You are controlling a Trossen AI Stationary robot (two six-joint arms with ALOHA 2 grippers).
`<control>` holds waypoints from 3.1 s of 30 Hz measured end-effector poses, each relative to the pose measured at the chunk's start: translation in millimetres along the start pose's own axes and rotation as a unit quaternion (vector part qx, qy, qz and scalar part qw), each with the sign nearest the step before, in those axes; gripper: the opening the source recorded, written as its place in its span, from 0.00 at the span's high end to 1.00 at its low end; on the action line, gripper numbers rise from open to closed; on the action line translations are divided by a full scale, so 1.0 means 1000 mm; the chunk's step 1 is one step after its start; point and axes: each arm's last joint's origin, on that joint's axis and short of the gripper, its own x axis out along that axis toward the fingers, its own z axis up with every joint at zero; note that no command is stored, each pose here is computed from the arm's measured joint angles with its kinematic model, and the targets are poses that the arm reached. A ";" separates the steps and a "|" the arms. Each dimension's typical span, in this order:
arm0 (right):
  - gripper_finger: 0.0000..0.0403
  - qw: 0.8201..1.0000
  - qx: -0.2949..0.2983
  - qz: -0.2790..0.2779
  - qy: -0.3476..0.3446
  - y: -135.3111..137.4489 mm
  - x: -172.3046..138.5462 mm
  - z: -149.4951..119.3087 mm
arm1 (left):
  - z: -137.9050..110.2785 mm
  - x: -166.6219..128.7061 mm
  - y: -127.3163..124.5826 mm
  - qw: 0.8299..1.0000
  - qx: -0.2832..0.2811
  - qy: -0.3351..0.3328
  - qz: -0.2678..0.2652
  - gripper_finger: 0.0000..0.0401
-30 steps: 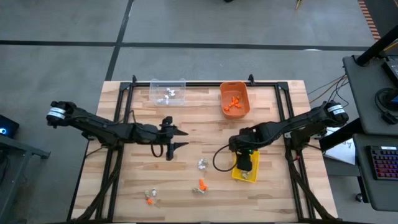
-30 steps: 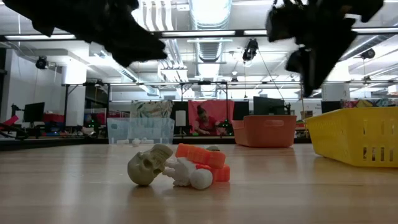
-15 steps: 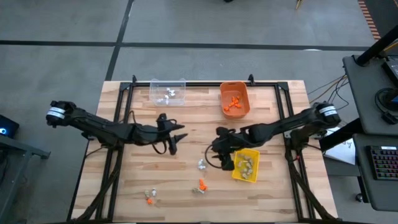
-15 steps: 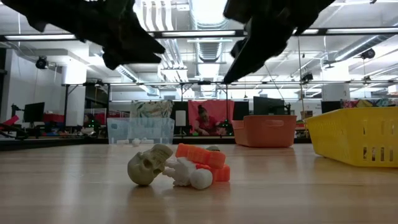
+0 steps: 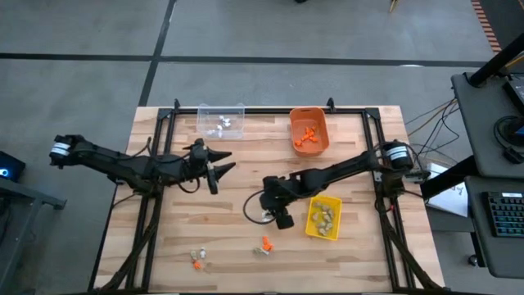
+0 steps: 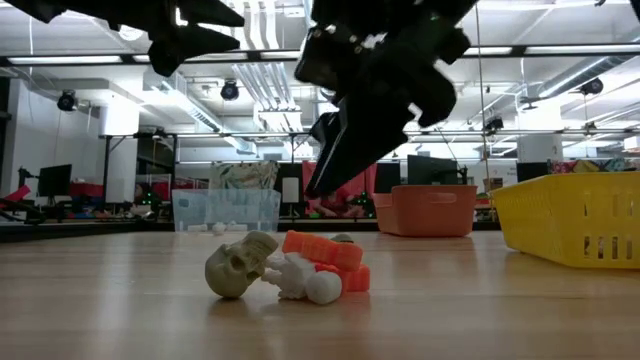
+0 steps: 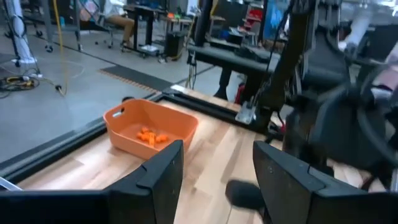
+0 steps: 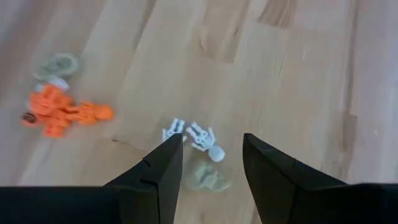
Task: Sort Halloween decoration
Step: Put the white skeleton toy into the transparent bin
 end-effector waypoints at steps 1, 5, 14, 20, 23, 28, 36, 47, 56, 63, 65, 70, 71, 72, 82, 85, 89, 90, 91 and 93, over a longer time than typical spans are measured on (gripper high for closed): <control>0.61 1.000 -0.003 0.001 0.006 -0.001 0.004 0.000 | 0.002 -0.001 0.001 1.000 -0.002 -0.004 0.003 0.56; 0.62 1.000 -0.014 0.003 0.028 -0.004 0.016 0.003 | 0.002 -0.002 0.001 1.000 -0.002 -0.006 0.008 0.56; 0.62 0.997 -0.021 0.010 0.070 -0.006 0.034 0.001 | -0.001 0.001 0.001 1.000 0.003 0.002 0.011 0.56; 0.62 0.997 -0.028 0.011 0.073 -0.006 0.038 -0.001 | -0.001 0.001 0.000 1.000 0.003 0.001 0.011 0.56; 0.62 0.997 -0.030 0.011 0.077 -0.009 0.043 -0.004 | -0.001 0.001 0.000 1.000 0.003 0.001 0.011 0.56; 0.62 0.996 -0.032 0.012 0.079 -0.016 0.050 -0.008 | -0.001 0.001 0.000 1.000 0.003 0.001 0.011 0.56; 0.62 0.998 -0.036 0.004 0.059 -0.026 0.050 -0.007 | -0.001 0.001 0.000 1.000 0.005 0.001 0.011 0.56; 0.63 0.998 -0.031 -0.011 0.046 -0.034 0.050 -0.006 | -0.001 0.001 0.000 1.000 0.016 0.001 0.011 0.56; 0.63 0.998 -0.020 -0.010 0.050 -0.034 0.051 -0.008 | -0.001 0.001 0.000 1.000 0.016 0.001 0.011 0.56; 0.73 0.998 -0.019 0.000 0.051 -0.034 0.052 -0.010 | -0.001 0.001 0.000 1.000 0.016 0.001 0.011 0.56; 0.84 0.998 -0.019 0.017 0.049 -0.035 0.055 -0.011 | -0.001 0.001 0.000 1.000 0.016 0.001 0.011 0.56; 0.94 0.998 -0.019 0.025 0.048 -0.036 0.058 -0.012 | -0.001 0.001 0.000 1.000 0.016 0.001 0.011 0.56; 0.94 0.998 -0.018 0.025 0.047 -0.037 0.057 -0.012 | -0.001 0.001 0.000 1.000 0.016 0.001 0.011 0.56; 0.94 0.998 -0.018 0.025 0.046 -0.037 0.057 -0.012 | -0.001 0.001 0.001 1.000 0.016 0.000 0.011 0.56; 0.95 0.999 -0.032 -0.018 -0.020 -0.069 0.026 0.023 | 0.018 -0.017 0.006 0.999 0.023 -0.044 0.001 0.56; 0.95 0.997 -0.043 -0.037 -0.046 -0.089 0.013 0.037 | 0.027 -0.026 0.010 0.998 0.026 -0.065 -0.003 0.56; 0.95 0.989 -0.067 -0.083 -0.103 -0.123 -0.010 0.056 | 0.036 -0.037 0.014 0.995 0.034 -0.090 -0.006 0.56; 0.95 0.985 -0.072 -0.098 -0.120 -0.133 -0.016 0.060 | 0.037 -0.039 0.015 0.995 0.037 -0.095 -0.006 0.56; 0.95 0.981 -0.078 -0.114 -0.138 -0.143 -0.021 0.062 | 0.039 -0.042 0.016 0.994 0.039 -0.101 -0.007 0.56; 0.95 0.969 -0.085 -0.149 -0.178 -0.163 -0.032 0.064 | 0.042 -0.045 0.018 0.993 0.044 -0.109 -0.007 0.56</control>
